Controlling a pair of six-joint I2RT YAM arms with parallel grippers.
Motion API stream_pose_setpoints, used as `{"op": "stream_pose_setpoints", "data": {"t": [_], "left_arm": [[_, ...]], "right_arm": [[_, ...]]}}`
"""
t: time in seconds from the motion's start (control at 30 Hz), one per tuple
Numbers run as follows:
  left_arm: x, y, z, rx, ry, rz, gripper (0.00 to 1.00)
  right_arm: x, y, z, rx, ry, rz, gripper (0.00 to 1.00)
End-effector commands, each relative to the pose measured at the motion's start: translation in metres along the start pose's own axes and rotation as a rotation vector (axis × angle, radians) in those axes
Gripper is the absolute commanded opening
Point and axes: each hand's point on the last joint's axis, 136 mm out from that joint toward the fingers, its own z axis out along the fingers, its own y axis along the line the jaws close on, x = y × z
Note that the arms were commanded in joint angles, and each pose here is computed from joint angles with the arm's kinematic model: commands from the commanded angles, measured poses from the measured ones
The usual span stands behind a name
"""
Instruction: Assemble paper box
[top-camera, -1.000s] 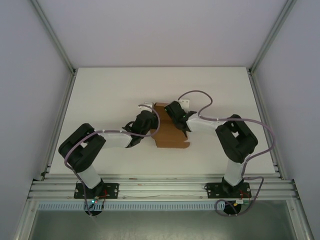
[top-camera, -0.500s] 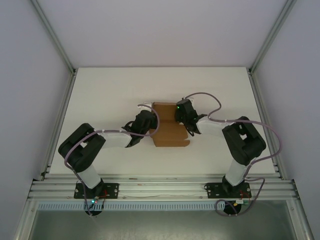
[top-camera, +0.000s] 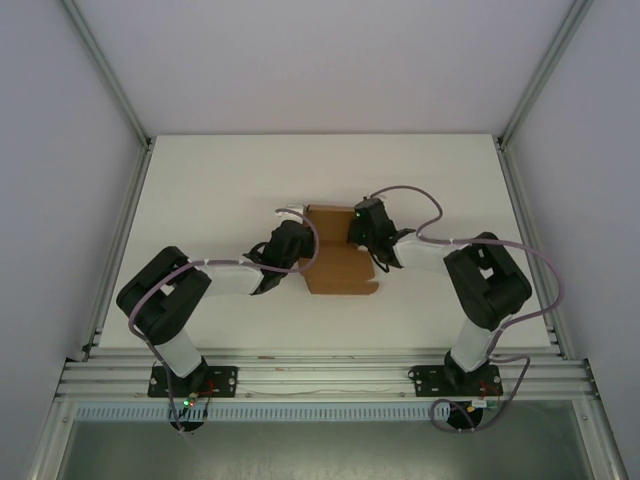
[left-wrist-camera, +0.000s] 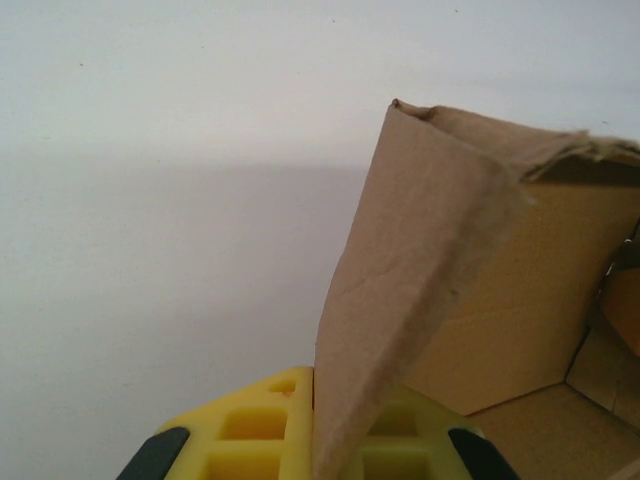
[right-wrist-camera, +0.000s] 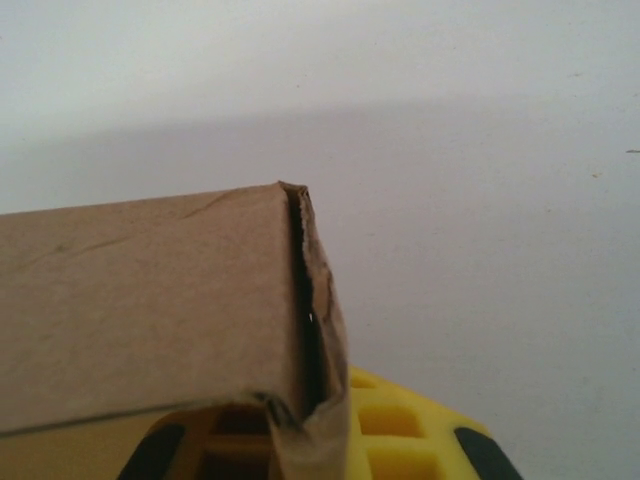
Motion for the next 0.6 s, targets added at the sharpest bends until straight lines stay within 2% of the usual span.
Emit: {"op": "stream_pose_setpoints", "data": {"t": [0.0, 0.17, 0.27, 0.37, 0.53, 0.57], "left_arm": [[-0.006, 0.000, -0.002, -0.008, -0.008, -0.024, 0.00], [-0.012, 0.005, -0.005, -0.042, -0.017, -0.035, 0.00], [-0.013, 0.006, -0.004, -0.057, -0.011, -0.037, 0.00], [-0.013, 0.004, -0.002, -0.048, -0.008, -0.035, 0.00], [-0.012, -0.001, 0.000, -0.026, 0.006, -0.032, 0.00], [-0.013, -0.004, -0.001, -0.012, 0.008, -0.031, 0.00]], "right_arm": [[-0.012, -0.031, -0.002, 0.197, -0.042, -0.008, 0.00], [-0.020, -0.080, -0.026, 0.594, -0.072, -0.108, 0.00], [-0.024, -0.093, -0.036, 0.733, -0.082, -0.135, 0.00], [-0.019, -0.076, -0.020, 0.615, -0.073, -0.137, 0.00], [-0.031, -0.016, -0.005, 0.198, -0.192, -0.070, 0.02], [-0.035, 0.000, -0.006, 0.100, -0.215, -0.080, 0.07]]}}
